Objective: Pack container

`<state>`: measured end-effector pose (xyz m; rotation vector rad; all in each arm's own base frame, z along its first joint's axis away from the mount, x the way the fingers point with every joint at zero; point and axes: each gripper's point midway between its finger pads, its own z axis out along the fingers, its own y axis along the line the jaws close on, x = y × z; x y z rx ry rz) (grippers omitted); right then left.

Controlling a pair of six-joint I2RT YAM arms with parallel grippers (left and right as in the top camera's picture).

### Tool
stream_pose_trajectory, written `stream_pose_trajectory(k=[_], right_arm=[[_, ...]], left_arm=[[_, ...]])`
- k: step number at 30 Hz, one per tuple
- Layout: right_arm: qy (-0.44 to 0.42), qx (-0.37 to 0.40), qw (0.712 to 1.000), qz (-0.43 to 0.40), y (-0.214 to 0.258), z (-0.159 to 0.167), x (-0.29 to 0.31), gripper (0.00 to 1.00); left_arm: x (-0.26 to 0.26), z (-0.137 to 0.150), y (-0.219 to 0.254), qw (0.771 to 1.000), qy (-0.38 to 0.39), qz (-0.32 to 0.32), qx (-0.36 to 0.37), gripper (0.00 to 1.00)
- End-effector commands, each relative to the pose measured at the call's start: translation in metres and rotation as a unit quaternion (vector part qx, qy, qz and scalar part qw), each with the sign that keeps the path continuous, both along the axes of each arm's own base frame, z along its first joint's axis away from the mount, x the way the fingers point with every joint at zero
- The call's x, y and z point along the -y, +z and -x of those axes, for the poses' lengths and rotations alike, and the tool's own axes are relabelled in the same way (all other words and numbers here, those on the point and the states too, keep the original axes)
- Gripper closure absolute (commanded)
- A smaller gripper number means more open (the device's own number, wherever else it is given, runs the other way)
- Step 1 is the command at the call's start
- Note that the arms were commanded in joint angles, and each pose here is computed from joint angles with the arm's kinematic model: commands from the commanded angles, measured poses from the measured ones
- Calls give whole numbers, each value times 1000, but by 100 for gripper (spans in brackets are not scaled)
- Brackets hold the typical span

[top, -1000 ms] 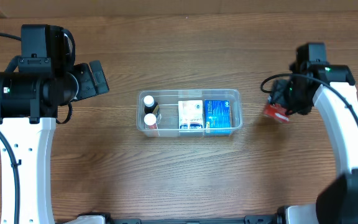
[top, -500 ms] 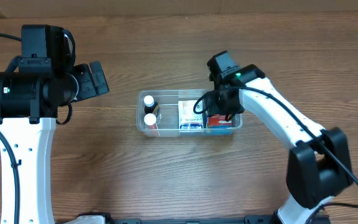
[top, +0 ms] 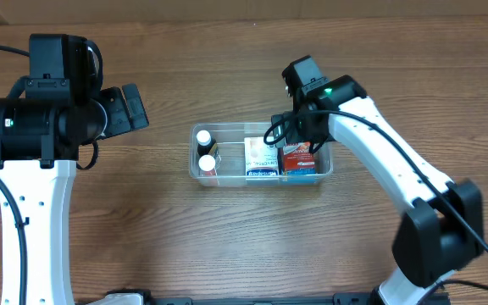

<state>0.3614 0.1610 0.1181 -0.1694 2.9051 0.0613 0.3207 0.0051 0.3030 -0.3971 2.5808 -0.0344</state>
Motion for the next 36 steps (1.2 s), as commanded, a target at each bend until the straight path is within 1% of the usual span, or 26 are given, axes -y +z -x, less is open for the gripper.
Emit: stream_pose_trajectory(k=[1, 3, 5, 7, 8, 9, 10, 11, 12, 14, 17, 19, 21, 22, 24, 25, 27, 30, 33, 34, 35, 36], right_arm=[[-22, 141, 989, -33, 99, -15, 8, 0], [-33, 202, 978, -39, 136, -14, 17, 0], [-37, 239, 969, -53, 156, -20, 16, 0], [-35, 264, 962, -60, 165, -28, 13, 0], [-34, 273, 960, -49, 168, -31, 17, 0], [-51, 294, 954, -39, 174, -40, 25, 0], [-70, 314, 946, -44, 182, -51, 37, 0], [-95, 326, 940, -46, 187, -61, 54, 0], [-107, 327, 937, -54, 189, -66, 67, 0], [-123, 315, 938, -74, 186, -71, 95, 0], [-134, 283, 948, -64, 173, -64, 128, 0], [-151, 244, 956, -62, 160, -50, 141, 0], [-167, 231, 956, -63, 159, -36, 151, 0], [-173, 236, 954, -63, 164, -25, 157, 0], [-173, 250, 950, -65, 173, -8, 158, 0], [-172, 266, 946, -68, 180, 9, 158, 0], [-171, 281, 942, -71, 183, 29, 158, 0], [-174, 307, 932, -79, 177, 74, 158, 0], [-171, 338, 922, -86, 166, 113, 158, 0], [-169, 348, 918, -88, 156, 132, 158, 0], [-167, 350, 917, -91, 148, 145, 157, 0], [-166, 354, 916, -94, 144, 155, 157, 0]], left_arm=[[-3, -2, 5, 1000, -4, -9, 7, 0], [-3, -2, 5, 1000, -4, -9, 7, 0], [-3, -2, 5, 1000, -4, -9, 7, 0], [-3, -2, 5, 1000, -4, -9, 7, 0], [-3, -2, 5, 1000, -4, -9, 8, 0], [-3, -4, 6, 1000, -5, -9, 12, 0], [-1, -10, 9, 1000, -17, -9, 23, 0], [4, -16, 10, 998, -54, -17, 32, 0], [8, -21, 8, 996, -76, -16, 32, 0], [9, -27, -3, 997, -78, -15, 15, 0], [9, -37, -18, 997, -78, -13, -6, 0], [9, -39, -19, 997, -77, -13, -5, 0], [8, -30, -17, 997, -77, -15, -12, 0], [8, -18, -14, 997, -77, -16, -20, 0], [8, -9, -10, 997, -77, -15, -20, 0], [9, 0, -5, 997, -79, -14, -10, 0], [12, 12, 0, 996, -84, -15, 6, 0], [17, 43, -4, 995, -93, -17, 39, 0], [18, 77, -21, 993, -94, -11, 73, 0], [21, 93, -29, 991, -99, -2, 89, 0], [20, 107, -37, 991, -91, 3, 101, 0], [19, 115, -42, 991, -84, 7, 107, 0]])
